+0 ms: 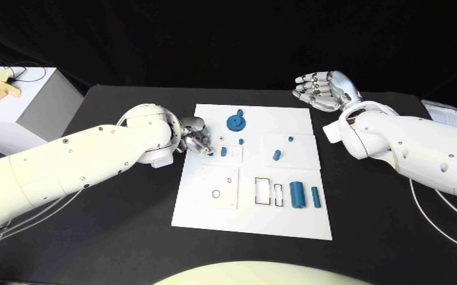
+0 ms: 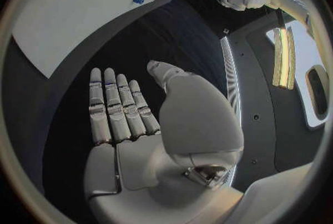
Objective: Assemble the parts on the task board
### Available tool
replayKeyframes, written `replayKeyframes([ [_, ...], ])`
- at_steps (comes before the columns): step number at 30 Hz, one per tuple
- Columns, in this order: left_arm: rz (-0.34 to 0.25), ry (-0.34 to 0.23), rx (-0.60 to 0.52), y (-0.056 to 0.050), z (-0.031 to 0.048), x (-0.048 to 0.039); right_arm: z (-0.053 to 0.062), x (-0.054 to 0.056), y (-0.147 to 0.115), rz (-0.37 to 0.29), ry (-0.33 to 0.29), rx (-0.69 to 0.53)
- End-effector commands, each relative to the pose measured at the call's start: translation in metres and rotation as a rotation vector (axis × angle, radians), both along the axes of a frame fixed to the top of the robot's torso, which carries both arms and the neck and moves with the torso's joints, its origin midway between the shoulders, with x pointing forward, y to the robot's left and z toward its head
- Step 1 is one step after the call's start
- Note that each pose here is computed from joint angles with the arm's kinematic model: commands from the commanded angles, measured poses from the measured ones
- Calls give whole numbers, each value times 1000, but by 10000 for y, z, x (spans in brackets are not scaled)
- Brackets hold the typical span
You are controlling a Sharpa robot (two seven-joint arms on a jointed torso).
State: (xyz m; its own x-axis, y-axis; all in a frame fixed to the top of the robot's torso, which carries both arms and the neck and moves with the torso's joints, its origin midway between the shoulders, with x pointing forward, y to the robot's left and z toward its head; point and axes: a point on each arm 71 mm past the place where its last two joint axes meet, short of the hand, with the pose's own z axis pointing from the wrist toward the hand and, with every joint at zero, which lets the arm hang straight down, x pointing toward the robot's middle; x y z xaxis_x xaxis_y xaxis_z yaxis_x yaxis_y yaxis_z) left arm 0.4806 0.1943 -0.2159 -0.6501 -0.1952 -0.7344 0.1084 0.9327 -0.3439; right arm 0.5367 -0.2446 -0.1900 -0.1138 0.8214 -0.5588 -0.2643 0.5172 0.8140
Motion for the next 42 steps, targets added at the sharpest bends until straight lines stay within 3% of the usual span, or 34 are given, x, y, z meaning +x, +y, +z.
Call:
replayKeyframes([
  [1,-7,39,8,2,-64,-20,2,-1,11,13,3,4],
  [21,-2,66,5,-8,-103,10,2,-9,11,15,5,5],
  [42,-2,56,20,0,-109,22,4,-17,4,16,5,6],
])
